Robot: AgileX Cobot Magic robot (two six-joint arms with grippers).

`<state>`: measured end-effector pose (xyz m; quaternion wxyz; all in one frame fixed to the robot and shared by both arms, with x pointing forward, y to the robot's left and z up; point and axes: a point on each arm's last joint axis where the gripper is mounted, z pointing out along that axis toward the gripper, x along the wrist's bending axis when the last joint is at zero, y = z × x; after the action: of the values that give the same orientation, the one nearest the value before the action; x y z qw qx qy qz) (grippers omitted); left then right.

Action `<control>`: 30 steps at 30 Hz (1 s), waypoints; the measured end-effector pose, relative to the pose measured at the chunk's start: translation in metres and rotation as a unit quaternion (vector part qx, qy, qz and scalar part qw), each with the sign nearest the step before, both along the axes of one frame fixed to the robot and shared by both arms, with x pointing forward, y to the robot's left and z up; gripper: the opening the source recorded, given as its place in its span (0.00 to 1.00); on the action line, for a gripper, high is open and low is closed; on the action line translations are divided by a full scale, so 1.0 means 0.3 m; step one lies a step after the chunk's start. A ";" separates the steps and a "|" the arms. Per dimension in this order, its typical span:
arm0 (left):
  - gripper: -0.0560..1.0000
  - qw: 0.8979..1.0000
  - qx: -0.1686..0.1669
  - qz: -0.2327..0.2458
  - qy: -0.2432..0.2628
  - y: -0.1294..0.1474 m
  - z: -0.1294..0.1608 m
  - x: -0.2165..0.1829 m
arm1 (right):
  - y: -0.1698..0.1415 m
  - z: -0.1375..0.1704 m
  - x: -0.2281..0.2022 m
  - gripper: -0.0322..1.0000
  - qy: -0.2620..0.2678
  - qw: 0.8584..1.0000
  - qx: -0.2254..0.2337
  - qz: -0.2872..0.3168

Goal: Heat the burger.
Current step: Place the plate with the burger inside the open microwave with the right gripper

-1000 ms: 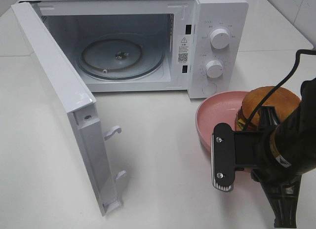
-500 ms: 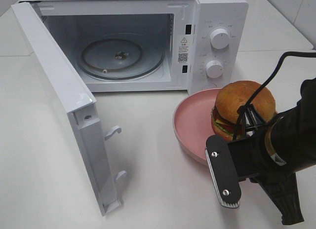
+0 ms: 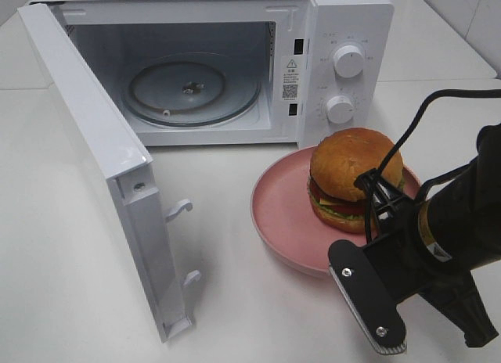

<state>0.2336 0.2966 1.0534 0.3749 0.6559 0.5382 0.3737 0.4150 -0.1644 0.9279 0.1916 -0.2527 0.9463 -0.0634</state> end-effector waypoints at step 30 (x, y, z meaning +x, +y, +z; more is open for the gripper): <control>0.05 1.000 0.000 0.000 0.000 0.000 0.000 0.000 | 0.158 0.044 0.113 0.06 -0.062 0.987 0.069 0.134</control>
<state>0.2336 0.2966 1.0534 0.3749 0.6559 0.5382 0.3737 0.4491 -0.1169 0.9412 0.2739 -0.3587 0.8923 0.0124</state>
